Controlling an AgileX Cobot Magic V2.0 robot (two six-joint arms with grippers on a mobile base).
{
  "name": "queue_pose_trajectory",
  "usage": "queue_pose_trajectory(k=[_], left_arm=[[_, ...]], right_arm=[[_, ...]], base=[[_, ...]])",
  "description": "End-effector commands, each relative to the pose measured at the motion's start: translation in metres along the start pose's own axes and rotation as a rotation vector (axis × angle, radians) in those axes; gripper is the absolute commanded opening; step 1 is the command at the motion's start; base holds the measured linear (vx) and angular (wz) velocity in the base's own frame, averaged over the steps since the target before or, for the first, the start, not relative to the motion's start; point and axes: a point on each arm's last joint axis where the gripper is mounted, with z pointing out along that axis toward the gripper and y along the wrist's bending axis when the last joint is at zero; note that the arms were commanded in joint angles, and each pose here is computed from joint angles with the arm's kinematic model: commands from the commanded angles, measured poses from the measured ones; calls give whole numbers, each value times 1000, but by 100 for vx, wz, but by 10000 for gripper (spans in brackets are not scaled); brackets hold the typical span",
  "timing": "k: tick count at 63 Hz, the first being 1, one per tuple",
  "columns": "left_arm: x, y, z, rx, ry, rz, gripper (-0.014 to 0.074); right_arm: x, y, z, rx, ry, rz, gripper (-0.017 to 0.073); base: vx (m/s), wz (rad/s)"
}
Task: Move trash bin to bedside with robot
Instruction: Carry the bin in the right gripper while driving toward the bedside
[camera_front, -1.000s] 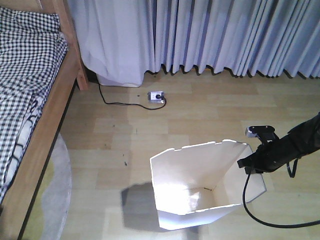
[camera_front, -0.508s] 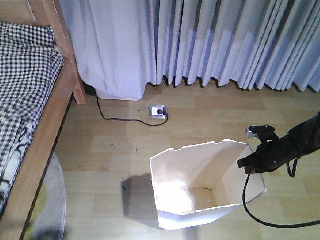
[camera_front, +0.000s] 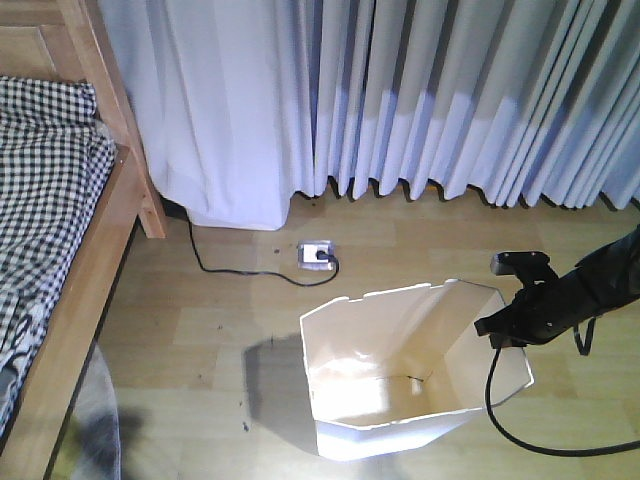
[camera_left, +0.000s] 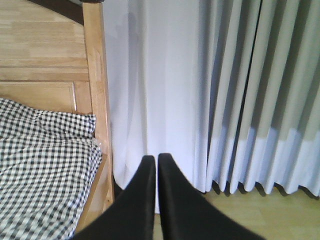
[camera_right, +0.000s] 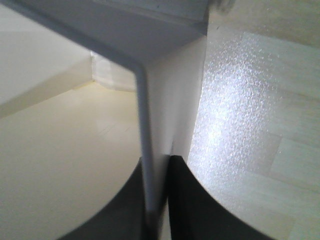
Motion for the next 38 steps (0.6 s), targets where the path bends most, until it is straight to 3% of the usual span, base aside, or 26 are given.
queue_pose_trajectory(k=[1,38], left_arm=[[2,0,1,7,-52,-17,-6],[2,0,1,7,-52,-17,-6]], right_arm=[[-17,11,-26,-93,-68,17,-6],[-17,11,-26,-93,-68,17,-6]], base=[[25,-1],[23,-1]])
